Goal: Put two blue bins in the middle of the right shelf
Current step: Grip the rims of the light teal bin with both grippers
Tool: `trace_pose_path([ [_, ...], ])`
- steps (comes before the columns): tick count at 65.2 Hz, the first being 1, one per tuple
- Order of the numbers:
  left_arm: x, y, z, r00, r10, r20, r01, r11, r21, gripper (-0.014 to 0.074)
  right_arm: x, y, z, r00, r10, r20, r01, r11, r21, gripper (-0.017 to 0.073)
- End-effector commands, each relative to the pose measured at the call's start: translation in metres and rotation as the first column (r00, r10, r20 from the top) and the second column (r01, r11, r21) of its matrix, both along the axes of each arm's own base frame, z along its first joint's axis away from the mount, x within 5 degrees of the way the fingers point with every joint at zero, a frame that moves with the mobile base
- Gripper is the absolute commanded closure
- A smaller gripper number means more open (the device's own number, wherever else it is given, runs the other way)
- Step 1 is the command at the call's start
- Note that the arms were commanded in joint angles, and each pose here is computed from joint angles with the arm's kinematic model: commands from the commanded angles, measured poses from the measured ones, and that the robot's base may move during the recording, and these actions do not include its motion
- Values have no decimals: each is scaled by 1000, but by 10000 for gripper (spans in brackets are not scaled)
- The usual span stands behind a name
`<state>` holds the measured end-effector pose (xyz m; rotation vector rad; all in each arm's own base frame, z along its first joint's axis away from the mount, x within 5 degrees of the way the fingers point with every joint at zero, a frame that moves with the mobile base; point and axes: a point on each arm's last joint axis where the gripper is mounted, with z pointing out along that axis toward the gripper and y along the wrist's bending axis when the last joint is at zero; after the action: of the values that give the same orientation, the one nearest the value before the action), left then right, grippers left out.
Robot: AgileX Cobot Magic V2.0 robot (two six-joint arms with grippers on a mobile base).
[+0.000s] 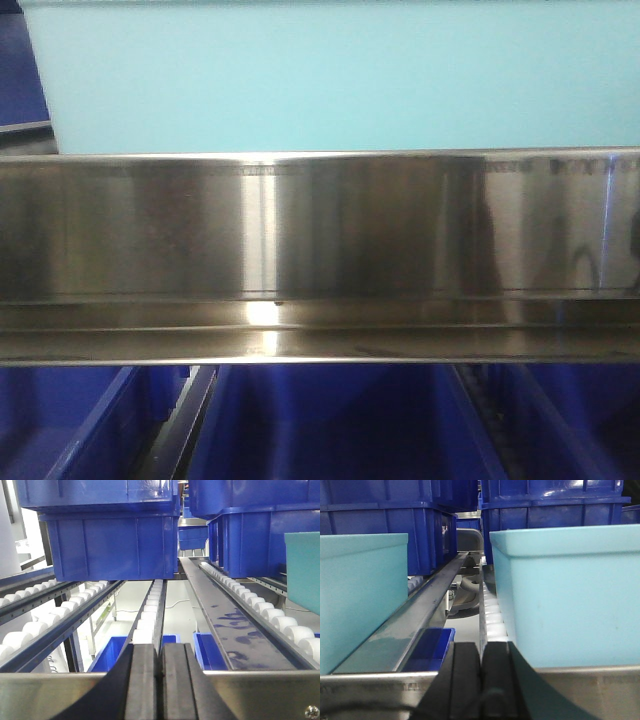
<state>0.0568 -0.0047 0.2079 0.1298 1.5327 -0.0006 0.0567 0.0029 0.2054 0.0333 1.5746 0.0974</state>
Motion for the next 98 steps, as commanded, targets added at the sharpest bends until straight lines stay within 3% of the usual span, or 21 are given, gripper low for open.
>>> trace_pose_path([
  [1,-1,0,3,1000,-2,25,2,1000,-13,704,0,-1,2,1000,-10,26,10,1000,-6,721],
  [29,-1,0,5,999,-3,48,4,1000,-15,704,0,-1,2,1000,-10,26,10,1000,-6,721],
  [54,-2,-1,14,989,-7,148,11,1000,-23,704,0,-1,7,997,-18,76,19,1000,-3,721],
  [70,-7,3,31,947,25,322,39,981,-192,704,-1,-3,14,986,-33,162,33,999,2,721],
  [74,-8,4,34,940,31,340,43,977,-208,704,-3,-3,22,982,-33,185,32,999,13,721],
  [80,-15,3,64,934,20,358,58,977,-206,698,-11,-2,55,970,-24,242,21,1000,14,721],
  [89,-32,2,112,955,-12,296,69,981,-180,564,-35,0,110,961,7,277,-8,1000,5,721],
  [95,-39,1,142,975,-31,219,70,983,-171,401,-44,1,142,964,23,264,-23,1000,-3,690],
  [98,-38,0,157,986,-41,160,68,984,-166,295,-46,2,158,967,29,252,-28,1000,-6,617],
])
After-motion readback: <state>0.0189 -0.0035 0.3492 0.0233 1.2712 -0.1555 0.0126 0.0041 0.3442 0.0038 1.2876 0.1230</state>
